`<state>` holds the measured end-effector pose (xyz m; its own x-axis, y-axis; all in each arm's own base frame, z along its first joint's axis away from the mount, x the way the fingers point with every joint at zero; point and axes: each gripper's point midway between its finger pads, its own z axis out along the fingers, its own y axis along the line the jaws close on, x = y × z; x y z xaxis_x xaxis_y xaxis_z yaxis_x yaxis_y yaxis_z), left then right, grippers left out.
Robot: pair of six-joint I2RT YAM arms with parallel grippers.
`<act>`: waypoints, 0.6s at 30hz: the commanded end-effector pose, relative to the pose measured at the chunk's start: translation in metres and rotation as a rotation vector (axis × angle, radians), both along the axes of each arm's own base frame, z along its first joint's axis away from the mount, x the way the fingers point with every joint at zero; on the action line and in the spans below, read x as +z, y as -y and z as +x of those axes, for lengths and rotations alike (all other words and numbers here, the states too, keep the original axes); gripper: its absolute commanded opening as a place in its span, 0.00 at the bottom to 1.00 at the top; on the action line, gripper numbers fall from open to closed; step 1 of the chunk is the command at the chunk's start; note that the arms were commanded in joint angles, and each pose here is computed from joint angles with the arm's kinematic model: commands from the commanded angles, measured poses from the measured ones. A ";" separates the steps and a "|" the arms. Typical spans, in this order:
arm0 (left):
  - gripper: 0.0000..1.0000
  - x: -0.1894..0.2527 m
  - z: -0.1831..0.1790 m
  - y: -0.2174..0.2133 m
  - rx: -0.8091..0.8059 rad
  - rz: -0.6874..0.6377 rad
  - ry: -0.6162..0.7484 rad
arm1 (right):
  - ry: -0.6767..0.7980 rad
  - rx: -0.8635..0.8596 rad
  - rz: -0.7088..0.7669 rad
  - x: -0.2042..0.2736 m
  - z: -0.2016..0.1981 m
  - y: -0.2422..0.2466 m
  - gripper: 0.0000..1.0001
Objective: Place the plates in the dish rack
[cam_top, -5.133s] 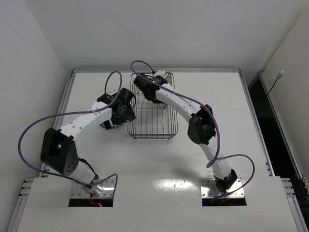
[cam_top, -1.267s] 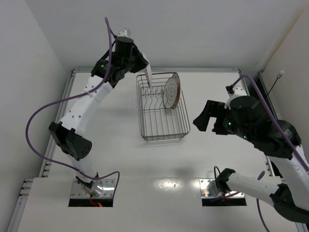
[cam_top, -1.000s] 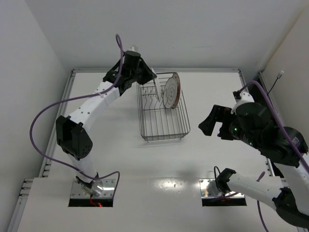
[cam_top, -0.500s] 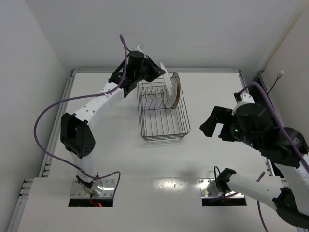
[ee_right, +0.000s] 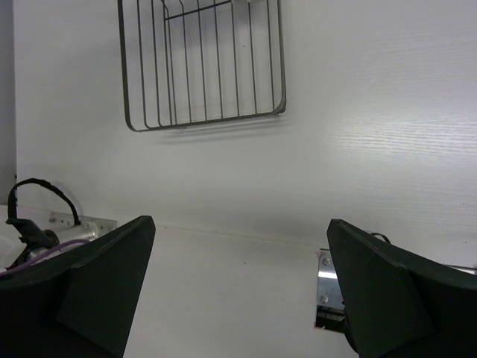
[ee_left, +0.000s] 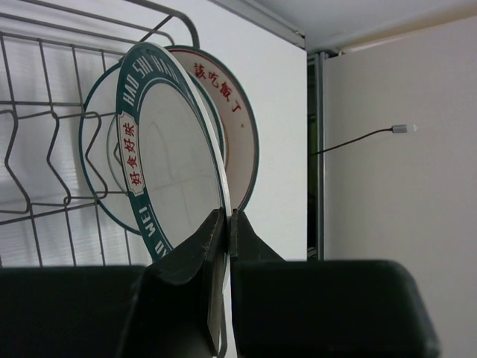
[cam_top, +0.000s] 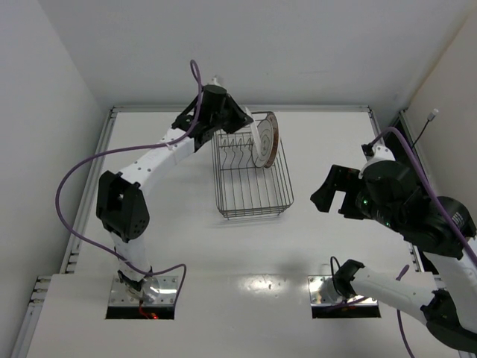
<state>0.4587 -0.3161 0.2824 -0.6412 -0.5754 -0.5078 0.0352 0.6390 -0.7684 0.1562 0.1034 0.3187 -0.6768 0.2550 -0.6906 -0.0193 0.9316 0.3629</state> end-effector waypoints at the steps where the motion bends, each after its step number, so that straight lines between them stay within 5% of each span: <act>1: 0.00 0.019 -0.003 0.002 -0.006 -0.021 0.062 | 0.003 -0.026 -0.006 -0.001 0.002 0.004 1.00; 18: 0.00 -0.059 0.005 0.019 -0.089 0.165 -0.098 | 0.002 -0.045 0.002 -0.005 0.000 0.006 1.00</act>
